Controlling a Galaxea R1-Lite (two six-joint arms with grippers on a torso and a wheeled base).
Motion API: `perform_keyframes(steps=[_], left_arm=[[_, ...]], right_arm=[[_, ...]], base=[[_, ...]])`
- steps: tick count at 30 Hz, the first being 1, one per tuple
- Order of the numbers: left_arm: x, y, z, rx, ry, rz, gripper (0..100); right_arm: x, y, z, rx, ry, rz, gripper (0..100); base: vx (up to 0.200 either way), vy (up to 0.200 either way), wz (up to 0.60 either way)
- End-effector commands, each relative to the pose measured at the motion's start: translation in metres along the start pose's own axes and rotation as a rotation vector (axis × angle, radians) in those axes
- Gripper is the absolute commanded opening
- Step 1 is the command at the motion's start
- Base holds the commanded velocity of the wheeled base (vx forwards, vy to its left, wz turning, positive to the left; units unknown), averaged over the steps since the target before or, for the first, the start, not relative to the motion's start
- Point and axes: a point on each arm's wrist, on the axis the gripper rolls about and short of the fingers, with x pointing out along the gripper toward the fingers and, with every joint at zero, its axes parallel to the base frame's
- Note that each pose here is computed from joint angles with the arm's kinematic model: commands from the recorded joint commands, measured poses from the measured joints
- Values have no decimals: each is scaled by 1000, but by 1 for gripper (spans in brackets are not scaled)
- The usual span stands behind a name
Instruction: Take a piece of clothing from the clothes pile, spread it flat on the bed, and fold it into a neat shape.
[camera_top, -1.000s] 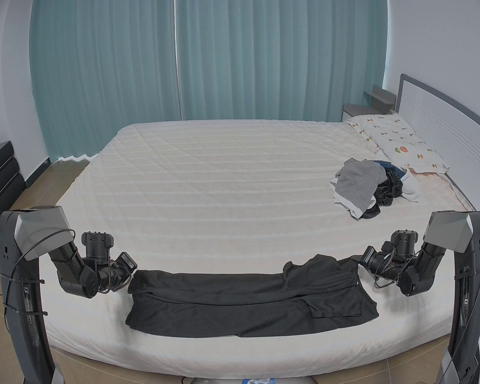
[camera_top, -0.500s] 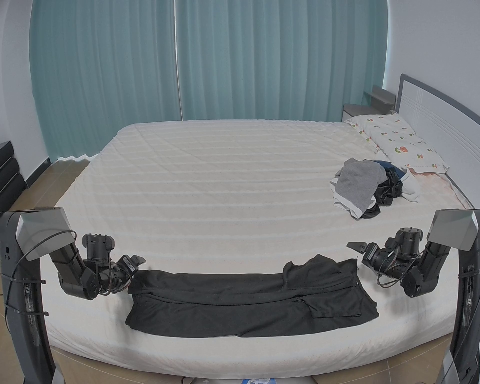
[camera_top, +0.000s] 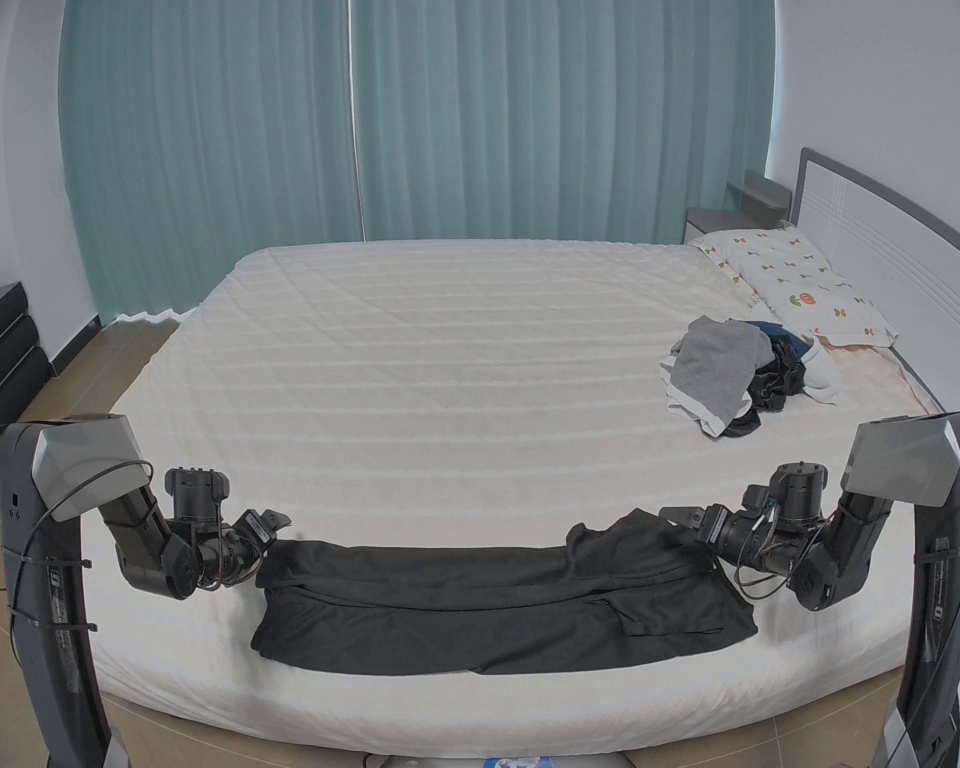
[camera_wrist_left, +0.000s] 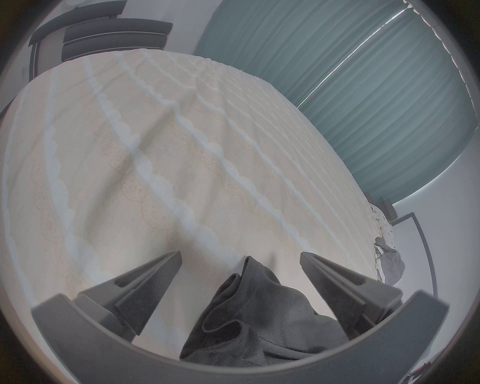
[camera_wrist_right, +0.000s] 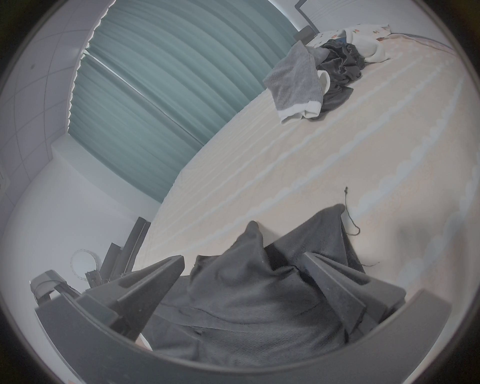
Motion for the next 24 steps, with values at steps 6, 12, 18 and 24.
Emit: perform_keyframes(steps=[6,12,18,24], left_arm=[[0,1,-1,2,3,1,100],[0,1,-1,1,2,2,100],[0,1,-1,1,2,2,100],[0,1,-1,1,2,2,100]], right_arm=[[13,-17,-17,4,63,-22,100],[13,-18,-18,5,66,-24,0],[10,-19,-15,11,65,-18,0],[-7,-13,-6,18,42,-5,0]], base=[[0,0,0],[0,0,0],[0,0,0],[0,0,0]])
